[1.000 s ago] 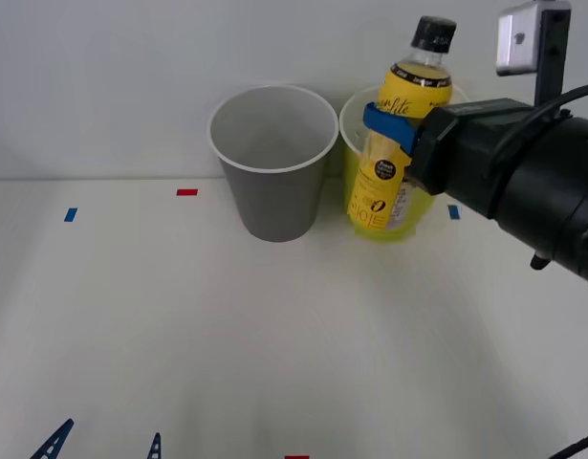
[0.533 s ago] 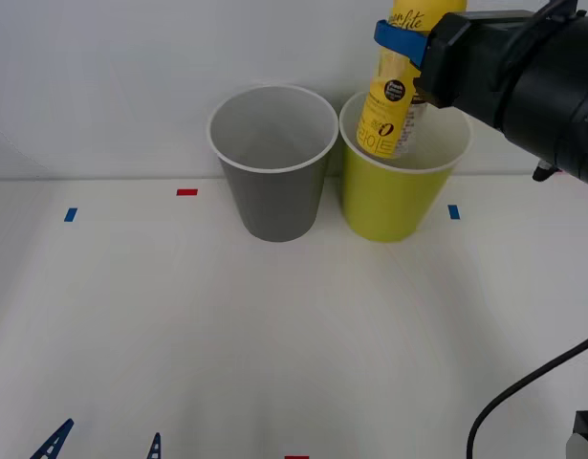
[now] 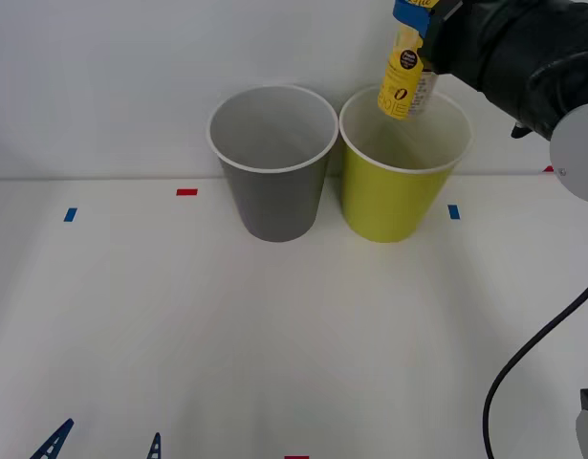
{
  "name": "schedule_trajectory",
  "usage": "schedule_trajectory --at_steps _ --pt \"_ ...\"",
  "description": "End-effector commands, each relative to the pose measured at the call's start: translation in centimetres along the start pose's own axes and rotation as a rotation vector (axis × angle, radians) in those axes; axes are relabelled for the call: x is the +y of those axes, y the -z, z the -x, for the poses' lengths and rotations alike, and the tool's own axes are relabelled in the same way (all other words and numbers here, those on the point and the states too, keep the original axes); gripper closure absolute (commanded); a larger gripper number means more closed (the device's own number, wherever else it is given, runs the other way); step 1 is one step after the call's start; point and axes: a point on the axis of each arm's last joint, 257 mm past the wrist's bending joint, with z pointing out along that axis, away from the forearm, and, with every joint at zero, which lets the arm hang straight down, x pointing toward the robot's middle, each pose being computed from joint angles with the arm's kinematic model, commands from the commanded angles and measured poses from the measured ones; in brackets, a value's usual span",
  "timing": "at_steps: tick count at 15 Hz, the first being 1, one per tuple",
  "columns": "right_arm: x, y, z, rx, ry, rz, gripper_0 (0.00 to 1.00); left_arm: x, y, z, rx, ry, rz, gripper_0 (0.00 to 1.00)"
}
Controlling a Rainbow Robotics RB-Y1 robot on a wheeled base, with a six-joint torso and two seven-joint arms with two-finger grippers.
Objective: Put cans in the gray bin and PET bottles in the light green bin.
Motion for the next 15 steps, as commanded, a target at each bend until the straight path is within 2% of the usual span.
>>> schedule_trajectory --at_steps 1,3,15 --pt "-1.0 -2.5 -1.6 -0.019 0.023 -0.033 1.00 0.0 0.0 0.0 0.000 0.000 0.000 0.00" --pt "-1.8 -3.5 -2.5 -0.030 0.018 -0.042 1.00 0.0 0.0 0.0 0.000 0.000 0.000 0.00" --pt "-2.7 -3.4 -2.5 -0.034 0.062 -0.075 1.00 0.0 0.0 0.0 0.000 0.000 0.000 0.00"
